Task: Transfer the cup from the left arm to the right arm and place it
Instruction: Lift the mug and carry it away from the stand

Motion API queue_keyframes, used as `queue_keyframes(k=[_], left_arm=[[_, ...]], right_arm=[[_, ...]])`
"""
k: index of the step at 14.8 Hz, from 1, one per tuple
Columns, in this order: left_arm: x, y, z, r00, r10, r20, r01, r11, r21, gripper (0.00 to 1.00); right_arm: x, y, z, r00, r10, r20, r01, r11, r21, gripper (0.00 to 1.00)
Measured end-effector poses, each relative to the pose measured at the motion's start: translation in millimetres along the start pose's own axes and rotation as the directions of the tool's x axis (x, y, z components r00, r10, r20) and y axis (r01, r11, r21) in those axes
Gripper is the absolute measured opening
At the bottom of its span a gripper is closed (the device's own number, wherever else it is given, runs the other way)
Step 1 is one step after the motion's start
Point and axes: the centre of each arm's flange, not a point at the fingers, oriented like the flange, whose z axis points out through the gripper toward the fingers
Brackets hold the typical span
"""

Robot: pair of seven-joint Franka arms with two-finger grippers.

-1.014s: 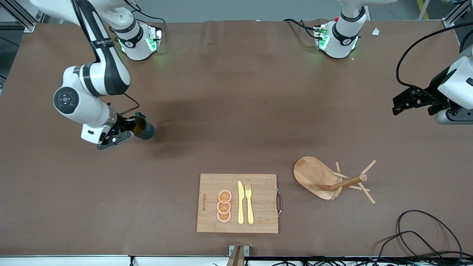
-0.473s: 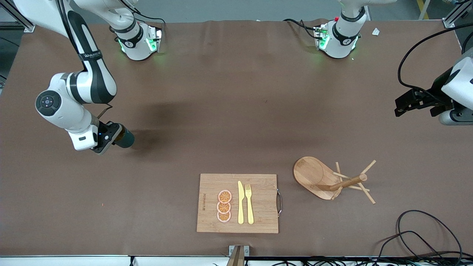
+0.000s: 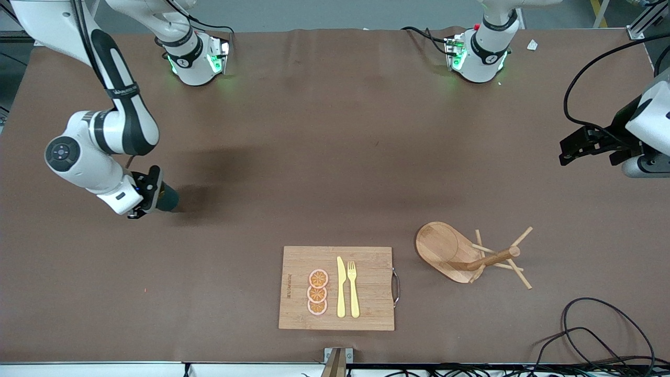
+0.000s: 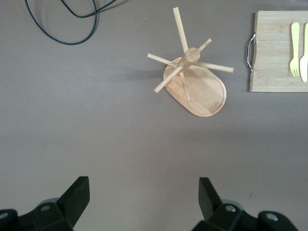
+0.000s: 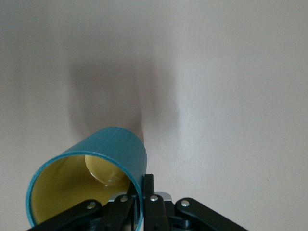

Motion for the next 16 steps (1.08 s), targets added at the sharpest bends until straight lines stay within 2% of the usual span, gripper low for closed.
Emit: queue_keyframes(k=[4, 8, 16], left_arm=[[0.0, 0.0, 0.1, 1.000, 0.000, 0.000, 0.000, 1.000, 0.000, 1.00], [0.0, -0.1, 0.2, 1.000, 0.000, 0.000, 0.000, 1.000, 0.000, 1.00], [0.0, 0.6, 0.1, 1.000, 0.001, -0.001, -0.001, 1.000, 0.000, 1.00]], right_arm=[[-31.4, -0.7, 2.0, 0.997, -0.082, 0.005, 0.082, 0.996, -0.024, 0.06], [-27.0, -4.8, 14.6, 0.992, -0.122, 0.012, 0.123, 0.990, -0.063, 0.06], [-25.1, -8.3, 21.9, 0.991, -0.133, 0.012, 0.133, 0.989, -0.060, 0.06]])
